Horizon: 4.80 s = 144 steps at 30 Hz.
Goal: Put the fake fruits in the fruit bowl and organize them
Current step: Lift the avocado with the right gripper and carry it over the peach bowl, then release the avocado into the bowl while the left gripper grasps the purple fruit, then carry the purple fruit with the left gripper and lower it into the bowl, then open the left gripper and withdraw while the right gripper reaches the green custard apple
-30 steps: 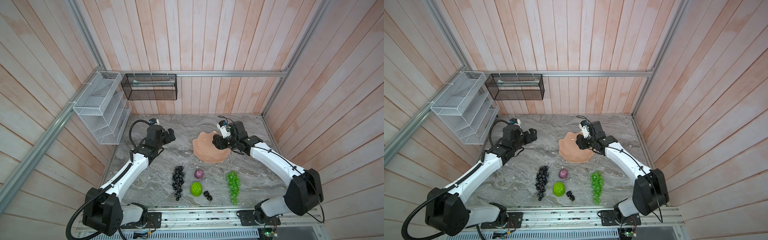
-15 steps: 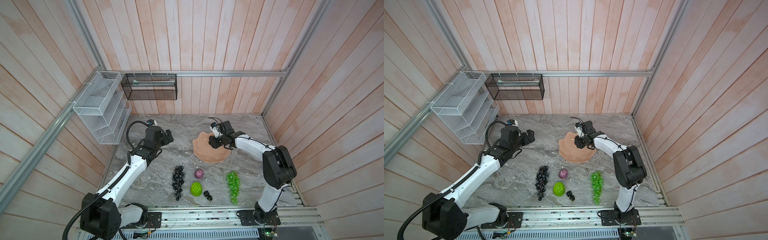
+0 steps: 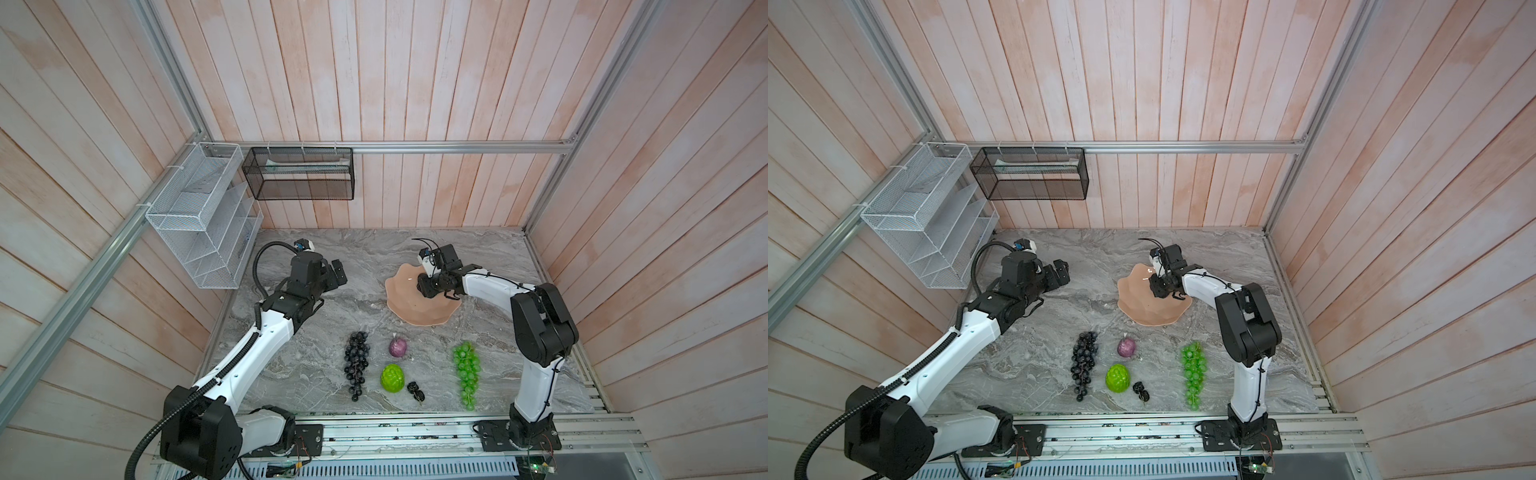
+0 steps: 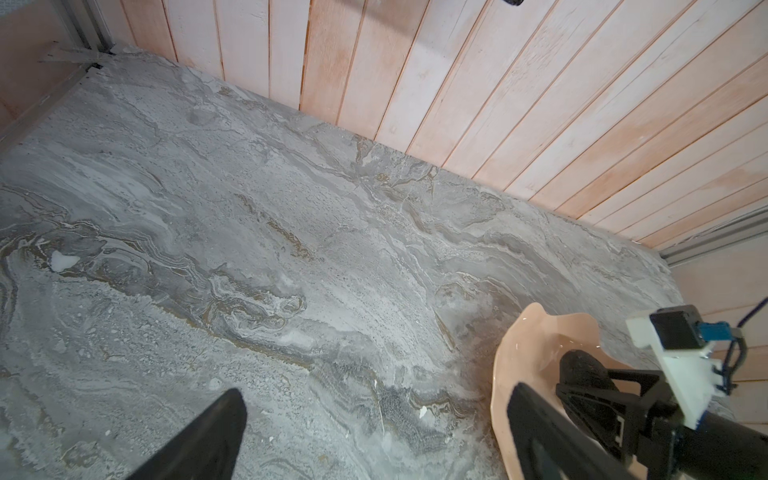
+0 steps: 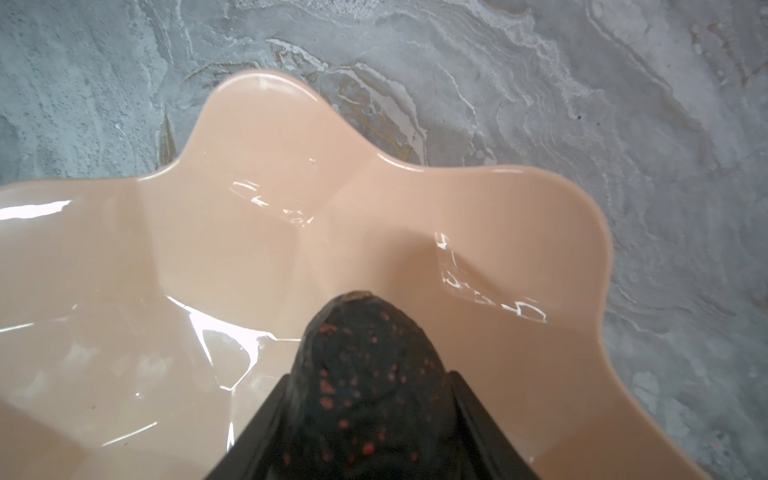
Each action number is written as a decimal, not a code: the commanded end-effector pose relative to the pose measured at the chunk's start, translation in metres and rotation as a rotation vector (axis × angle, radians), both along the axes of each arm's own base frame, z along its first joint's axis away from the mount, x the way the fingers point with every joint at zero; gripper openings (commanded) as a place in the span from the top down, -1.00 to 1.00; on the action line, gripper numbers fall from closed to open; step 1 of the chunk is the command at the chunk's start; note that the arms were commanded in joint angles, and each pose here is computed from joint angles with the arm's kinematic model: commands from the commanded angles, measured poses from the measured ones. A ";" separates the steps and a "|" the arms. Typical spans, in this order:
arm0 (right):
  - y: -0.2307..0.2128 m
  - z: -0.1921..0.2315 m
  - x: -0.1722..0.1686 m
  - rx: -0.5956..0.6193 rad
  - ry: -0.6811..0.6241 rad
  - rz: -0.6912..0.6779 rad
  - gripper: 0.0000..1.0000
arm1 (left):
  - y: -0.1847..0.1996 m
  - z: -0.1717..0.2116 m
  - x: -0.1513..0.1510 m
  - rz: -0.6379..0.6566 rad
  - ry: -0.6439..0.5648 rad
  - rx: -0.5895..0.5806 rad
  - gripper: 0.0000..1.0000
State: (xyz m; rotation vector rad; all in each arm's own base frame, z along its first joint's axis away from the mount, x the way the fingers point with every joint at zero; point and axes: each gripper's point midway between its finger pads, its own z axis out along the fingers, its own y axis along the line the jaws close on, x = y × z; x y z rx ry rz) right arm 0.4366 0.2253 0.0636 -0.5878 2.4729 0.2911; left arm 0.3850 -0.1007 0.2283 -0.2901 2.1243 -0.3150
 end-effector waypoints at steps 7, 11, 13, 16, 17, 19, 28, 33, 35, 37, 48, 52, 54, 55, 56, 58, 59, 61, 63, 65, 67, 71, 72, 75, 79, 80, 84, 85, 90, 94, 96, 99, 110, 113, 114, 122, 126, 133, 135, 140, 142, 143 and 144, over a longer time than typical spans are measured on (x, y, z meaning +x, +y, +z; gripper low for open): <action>0.002 -0.008 0.009 0.001 -0.006 -0.017 -0.05 | -0.003 -0.005 -0.006 -0.045 0.064 0.026 -1.00; 0.003 -0.007 0.010 -0.009 -0.012 -0.016 -0.19 | -0.012 -0.007 -0.015 -0.101 0.139 0.024 -1.00; 0.004 -0.002 0.010 -0.002 -0.024 -0.016 -0.32 | -0.016 -0.010 -0.021 -0.130 0.179 0.024 -1.00; 0.005 0.009 0.012 -0.004 -0.055 -0.021 -0.47 | -0.024 -0.016 -0.031 -0.176 0.249 0.010 -1.00; 0.005 0.014 0.012 -0.004 -0.066 -0.020 -0.51 | -0.028 -0.019 -0.034 -0.195 0.275 0.002 -1.00; 0.006 0.028 0.013 0.005 -0.087 -0.018 -0.53 | -0.036 -0.026 -0.042 -0.233 0.336 -0.016 -1.00; 0.008 0.120 -0.004 0.096 -0.219 -0.019 -0.54 | -0.127 -0.063 -0.096 -0.529 0.554 0.047 -0.96; -0.010 0.142 -0.028 0.149 -0.287 -0.066 -0.56 | -0.179 -0.091 -0.128 -0.666 0.649 0.127 -0.91; -0.019 0.144 -0.035 0.161 -0.301 -0.090 -0.58 | -0.189 -0.105 -0.136 -0.687 0.692 0.161 -0.85; -0.029 0.140 -0.041 0.174 -0.295 -0.109 -0.58 | -0.196 -0.119 -0.142 -0.699 0.729 0.184 -0.83; -0.052 0.123 -0.050 0.225 -0.276 -0.151 -0.58 | -0.210 -0.172 -0.148 -0.737 0.835 0.293 -0.76; -0.048 0.115 -0.051 0.230 -0.249 -0.135 -0.54 | -0.210 -0.184 -0.147 -0.728 0.850 0.312 -0.62; -0.047 0.109 -0.053 0.226 -0.232 -0.129 -0.53 | -0.208 -0.190 -0.148 -0.725 0.859 0.313 -0.58; -0.048 0.107 -0.053 0.224 -0.227 -0.130 -0.53 | -0.208 -0.192 -0.149 -0.725 0.863 0.312 -0.53; -0.047 0.105 -0.053 0.223 -0.224 -0.129 -0.53 | -0.207 -0.194 -0.149 -0.724 0.864 0.312 -0.50; -0.047 0.104 -0.053 0.222 -0.222 -0.129 -0.52 | -0.207 -0.196 -0.149 -0.721 0.860 0.308 -0.44; -0.047 0.104 -0.053 0.223 -0.223 -0.129 -0.53 | -0.207 -0.196 -0.149 -0.719 0.855 0.307 -0.39; -0.047 0.104 -0.052 0.222 -0.225 -0.129 -0.52 | -0.208 -0.197 -0.148 -0.718 0.853 0.305 -0.26; -0.048 0.104 -0.052 0.220 -0.227 -0.130 -0.52 | -0.207 -0.198 -0.149 -0.714 0.859 0.305 -0.11; -0.048 0.104 -0.052 0.216 -0.227 -0.131 -0.52 | -0.206 -0.199 -0.150 -0.713 0.864 0.309 -0.03; -0.048 0.104 -0.053 0.217 -0.227 -0.129 -0.52 | -0.203 -0.198 -0.151 -0.710 0.864 0.313 0.04; -0.048 0.105 -0.054 0.219 -0.228 -0.130 -0.51 | -0.203 -0.186 -0.149 -0.708 0.832 0.305 0.22; -0.049 0.106 -0.054 0.220 -0.229 -0.131 -0.51 | -0.203 -0.180 -0.149 -0.711 0.823 0.300 0.25; -0.049 0.110 -0.054 0.224 -0.239 -0.131 -0.51 | -0.204 -0.159 -0.147 -0.717 0.786 0.273 0.31; -0.049 0.114 -0.055 0.233 -0.245 -0.132 -0.50 | -0.204 -0.122 -0.143 -0.722 0.734 0.210 0.32; -0.049 0.116 -0.055 0.236 -0.247 -0.131 -0.50 | -0.204 -0.111 -0.140 -0.722 0.713 0.190 0.32; -0.048 0.120 -0.058 0.250 -0.253 -0.128 -0.49 | -0.207 -0.080 -0.111 -0.704 0.627 0.146 0.32; -0.048 0.120 -0.058 0.250 -0.252 -0.128 -0.49 | -0.207 -0.078 -0.103 -0.696 0.615 0.147 0.32; -0.052 0.125 -0.059 0.225 -0.274 -0.124 -0.49 | -0.219 -0.070 -0.048 -0.668 0.537 0.152 0.31; -0.052 0.130 -0.060 0.228 -0.285 -0.118 -0.49 | -0.230 -0.083 -0.006 -0.637 0.529 0.199 0.31; -0.053 0.129 -0.062 0.228 -0.276 -0.115 -0.49 | -0.237 -0.091 0.012 -0.623 0.526 0.207 0.26; -0.050 0.129 -0.065 0.242 -0.258 -0.107 -0.49 | -0.241 -0.109 0.031 -0.596 0.539 0.216 0.23; -0.056 0.114 -0.082 0.234 -0.221 -0.102 -0.50 | -0.253 -0.159 0.052 -0.589 0.585 0.210 0.24; -0.056 0.115 -0.082 0.238 -0.224 -0.102 -0.50 | -0.254 -0.167 0.052 -0.584 0.597 0.205 0.20; -0.055 0.116 -0.082 0.238 -0.226 -0.100 -0.50 | -0.255 -0.169 0.052 -0.585 0.599 0.202 0.17; -0.056 0.112 -0.084 0.237 -0.217 -0.102 -0.50 | -0.259 -0.176 0.048 -0.594 0.612 0.180 -0.11; -0.056 0.110 -0.088 0.247 -0.212 -0.103 -0.50 | -0.263 -0.169 0.046 -0.600 0.603 0.175 -0.28; -0.057 0.113 -0.091 0.256 -0.218 -0.099 -0.50 | -0.267 -0.143 0.045 -0.602 0.556 0.151 -0.53; -0.057 0.116 -0.092 0.259 -0.224 -0.098 -0.50 | -0.266 -0.136 0.046 -0.596 0.545 0.149 -0.53; -0.056 0.124 -0.097 0.278 -0.232 -0.096 -0.49 | -0.258 -0.110 0.039 -0.587 0.524 0.150 -0.53; -0.054 0.126 -0.100 0.284 -0.232 -0.092 -0.49 | -0.252 -0.096 0.033 -0.586 0.510 0.143 -0.53; -0.053 0.127 -0.102 0.287 -0.232 -0.088 -0.49 | -0.250 -0.089 0.029 -0.589 0.500 0.132 -0.54; -0.051 0.126 -0.105 0.290 -0.229 -0.086 -0.48 | -0.247 -0.083 0.025 -0.591 0.489 0.124 -0.56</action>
